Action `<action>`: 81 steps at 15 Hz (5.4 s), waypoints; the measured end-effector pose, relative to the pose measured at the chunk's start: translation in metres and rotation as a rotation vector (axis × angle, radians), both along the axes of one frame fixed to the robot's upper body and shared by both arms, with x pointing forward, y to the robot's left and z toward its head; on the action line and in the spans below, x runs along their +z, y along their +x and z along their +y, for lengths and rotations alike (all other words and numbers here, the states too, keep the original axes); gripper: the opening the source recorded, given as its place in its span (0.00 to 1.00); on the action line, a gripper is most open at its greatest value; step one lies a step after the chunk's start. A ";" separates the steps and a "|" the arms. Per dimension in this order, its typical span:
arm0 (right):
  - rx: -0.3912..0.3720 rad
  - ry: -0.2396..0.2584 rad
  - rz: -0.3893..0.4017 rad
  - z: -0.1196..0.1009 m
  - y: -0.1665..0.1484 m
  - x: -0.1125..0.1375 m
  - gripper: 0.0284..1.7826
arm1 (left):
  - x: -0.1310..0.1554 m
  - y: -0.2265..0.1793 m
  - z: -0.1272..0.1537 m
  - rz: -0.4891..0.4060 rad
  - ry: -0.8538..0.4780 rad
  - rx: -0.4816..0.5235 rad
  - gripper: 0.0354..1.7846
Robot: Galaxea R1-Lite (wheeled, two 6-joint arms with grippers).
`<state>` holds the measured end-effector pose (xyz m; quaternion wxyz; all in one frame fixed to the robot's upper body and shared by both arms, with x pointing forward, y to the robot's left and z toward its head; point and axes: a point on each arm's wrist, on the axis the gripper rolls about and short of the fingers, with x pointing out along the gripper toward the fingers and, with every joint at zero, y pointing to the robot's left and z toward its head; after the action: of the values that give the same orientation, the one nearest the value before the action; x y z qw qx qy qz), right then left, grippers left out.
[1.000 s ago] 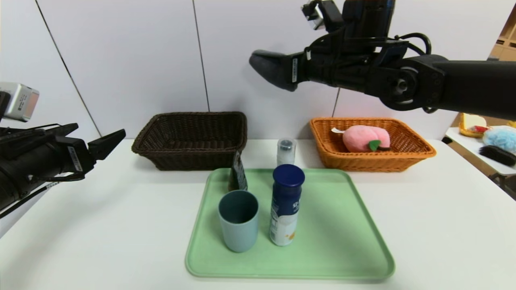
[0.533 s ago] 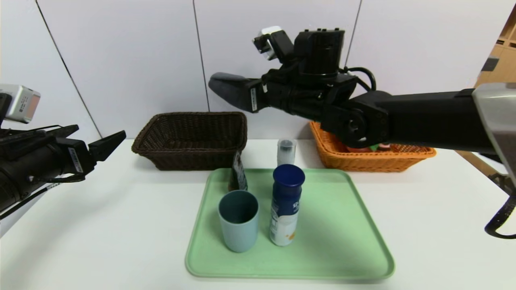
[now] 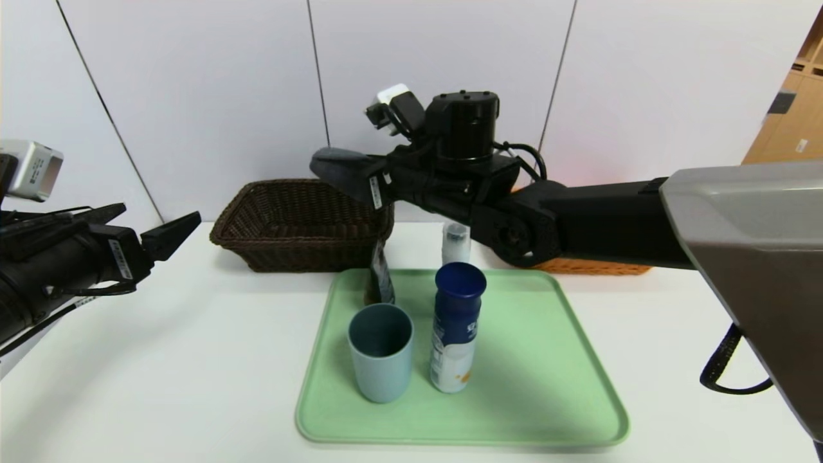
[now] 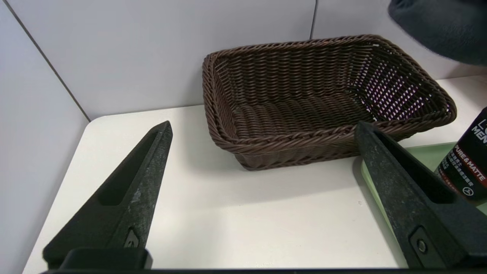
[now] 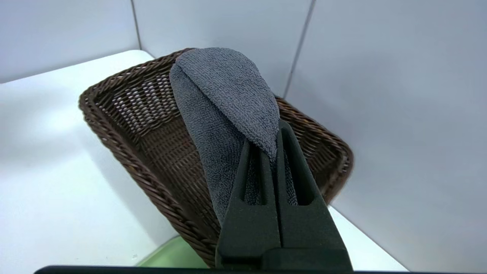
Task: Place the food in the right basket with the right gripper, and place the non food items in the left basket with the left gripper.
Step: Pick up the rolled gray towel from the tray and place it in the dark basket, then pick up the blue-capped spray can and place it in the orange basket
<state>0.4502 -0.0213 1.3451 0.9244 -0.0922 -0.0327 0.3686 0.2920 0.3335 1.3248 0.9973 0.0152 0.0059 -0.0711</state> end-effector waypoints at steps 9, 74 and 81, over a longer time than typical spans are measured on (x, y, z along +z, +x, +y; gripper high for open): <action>-0.066 -0.041 -0.056 0.015 0.015 -0.013 0.46 | -0.001 0.000 0.000 -0.001 0.000 0.000 0.94; 0.145 0.016 0.310 -0.175 -0.144 -0.121 0.95 | -0.014 -0.029 -0.007 0.014 0.012 -0.041 0.94; 0.227 0.006 0.324 -0.146 -0.130 -0.131 0.95 | -0.014 -0.029 -0.007 0.013 0.005 -0.041 0.94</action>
<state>0.3203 -0.1670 1.2143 0.8704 -0.0245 0.1049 0.4804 0.2631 0.3262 1.3111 0.9956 0.0173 0.0124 -0.0916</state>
